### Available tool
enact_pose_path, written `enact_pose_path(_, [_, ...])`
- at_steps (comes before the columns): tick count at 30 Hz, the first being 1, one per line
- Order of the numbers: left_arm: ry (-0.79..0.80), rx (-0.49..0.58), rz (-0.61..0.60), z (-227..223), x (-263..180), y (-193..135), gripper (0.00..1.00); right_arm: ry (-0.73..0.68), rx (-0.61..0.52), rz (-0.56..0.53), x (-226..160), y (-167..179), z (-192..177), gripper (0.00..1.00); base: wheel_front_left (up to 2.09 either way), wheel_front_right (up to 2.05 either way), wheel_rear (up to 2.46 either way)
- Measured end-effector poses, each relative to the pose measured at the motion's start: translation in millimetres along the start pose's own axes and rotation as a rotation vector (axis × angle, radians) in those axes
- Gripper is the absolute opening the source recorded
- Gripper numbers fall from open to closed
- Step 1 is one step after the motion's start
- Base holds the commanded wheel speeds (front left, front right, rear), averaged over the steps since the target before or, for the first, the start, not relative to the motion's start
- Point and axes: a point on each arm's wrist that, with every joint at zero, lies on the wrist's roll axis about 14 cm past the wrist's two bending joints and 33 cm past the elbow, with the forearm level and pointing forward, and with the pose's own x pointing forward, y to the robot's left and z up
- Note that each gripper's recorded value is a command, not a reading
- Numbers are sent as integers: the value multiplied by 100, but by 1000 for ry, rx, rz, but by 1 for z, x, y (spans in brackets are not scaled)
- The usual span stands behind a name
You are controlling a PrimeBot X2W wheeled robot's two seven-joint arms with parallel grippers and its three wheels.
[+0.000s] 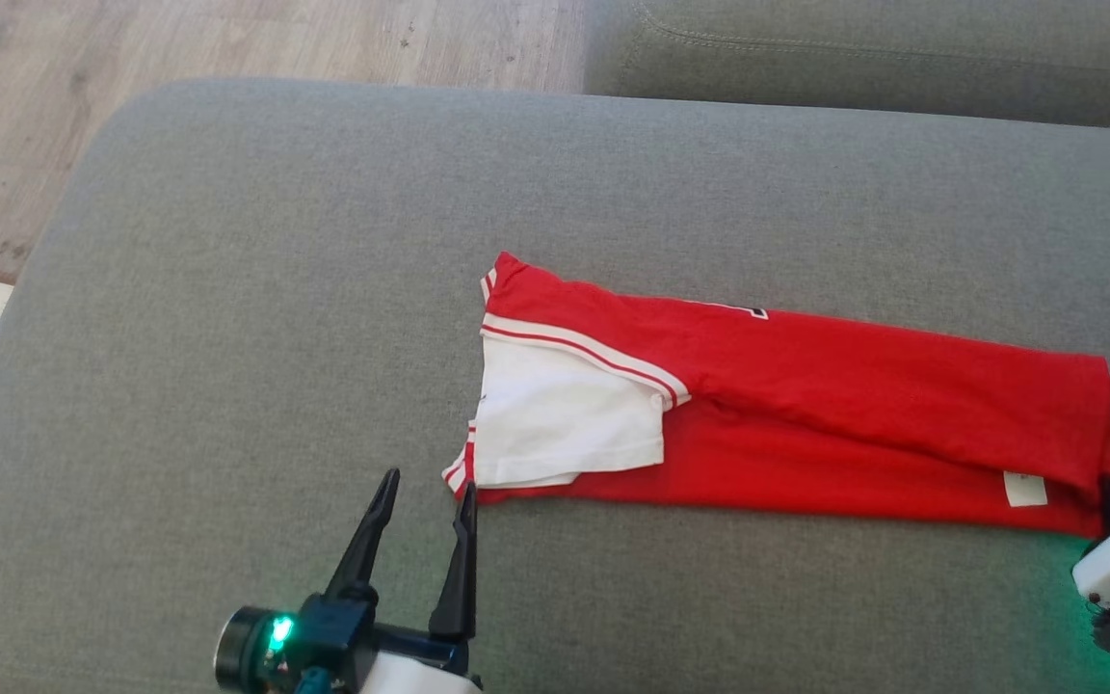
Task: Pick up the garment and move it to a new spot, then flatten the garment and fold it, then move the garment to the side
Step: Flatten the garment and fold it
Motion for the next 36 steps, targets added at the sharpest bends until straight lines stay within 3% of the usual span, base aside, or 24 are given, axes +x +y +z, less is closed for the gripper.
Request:
enact_pose_path(9, [0, -6, -12, -2, -1, -3, 100, -100, 7, 85, -2, 25, 27, 0, 0, 0, 0])
enact_pose_path(18, [-17, 0, -1, 1, -11, 2, 100, -238, -93, 392, -31, 132, 69, 0, 0, 0, 0])
enact_pose_path(31, [-11, -6, 70, -6, -34, 21, 100, -104, -231, 816, -71, 294, 21, 0, 0, 0, 0])
enact_pose_path(36, [-9, -18, 120, -7, -41, 30, 100, -33, -275, 925, -78, 339, -5, 0, 0, 0, 0])
